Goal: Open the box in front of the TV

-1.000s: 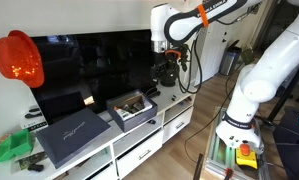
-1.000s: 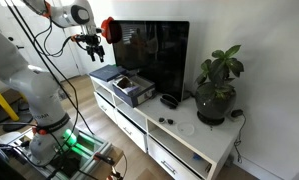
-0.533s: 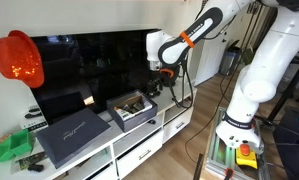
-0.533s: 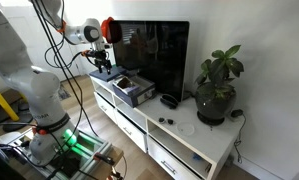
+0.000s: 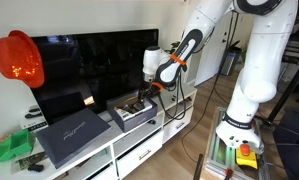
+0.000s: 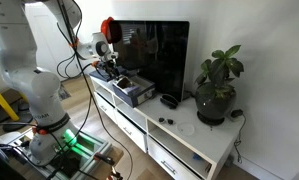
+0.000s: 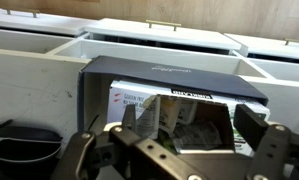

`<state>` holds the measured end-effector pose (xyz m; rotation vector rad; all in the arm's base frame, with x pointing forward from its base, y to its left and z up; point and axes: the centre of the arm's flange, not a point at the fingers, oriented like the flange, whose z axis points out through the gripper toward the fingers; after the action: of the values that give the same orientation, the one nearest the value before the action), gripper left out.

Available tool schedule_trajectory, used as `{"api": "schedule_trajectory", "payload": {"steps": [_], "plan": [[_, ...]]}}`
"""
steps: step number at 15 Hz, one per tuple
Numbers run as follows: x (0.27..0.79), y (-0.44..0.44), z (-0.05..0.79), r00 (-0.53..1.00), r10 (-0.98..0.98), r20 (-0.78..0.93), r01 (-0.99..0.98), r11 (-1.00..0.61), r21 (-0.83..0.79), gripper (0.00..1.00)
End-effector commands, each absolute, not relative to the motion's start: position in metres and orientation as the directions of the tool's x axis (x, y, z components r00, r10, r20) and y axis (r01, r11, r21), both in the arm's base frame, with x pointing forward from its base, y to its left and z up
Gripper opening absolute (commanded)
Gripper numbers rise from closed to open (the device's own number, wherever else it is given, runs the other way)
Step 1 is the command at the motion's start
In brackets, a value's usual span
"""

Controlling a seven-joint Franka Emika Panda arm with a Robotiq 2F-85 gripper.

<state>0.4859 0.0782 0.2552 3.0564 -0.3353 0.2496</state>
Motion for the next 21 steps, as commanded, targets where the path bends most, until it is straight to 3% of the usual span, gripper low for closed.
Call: {"api": "schedule_trajectory", "payload": {"steps": [1, 14, 15, 16, 21], "plan": [[0.491, 0.078, 0.251, 0.963, -0.198, 0.184, -0.209, -0.977, 0.040, 1.00], [0.520, 0.097, 0.182, 0.959, -0.228, 0.170, -0.254, -0.955, 0.150, 1.00], [0.524, 0.101, 0.176, 0.949, -0.234, 0.212, -0.267, -0.953, 0.142, 0.75], [0.530, 0.104, 0.173, 0.934, -0.241, 0.263, -0.281, -0.951, 0.131, 0.74], [0.559, 0.109, 0.175, 0.821, -0.298, 0.487, -0.353, -0.935, 0.024, 0.38]]}}
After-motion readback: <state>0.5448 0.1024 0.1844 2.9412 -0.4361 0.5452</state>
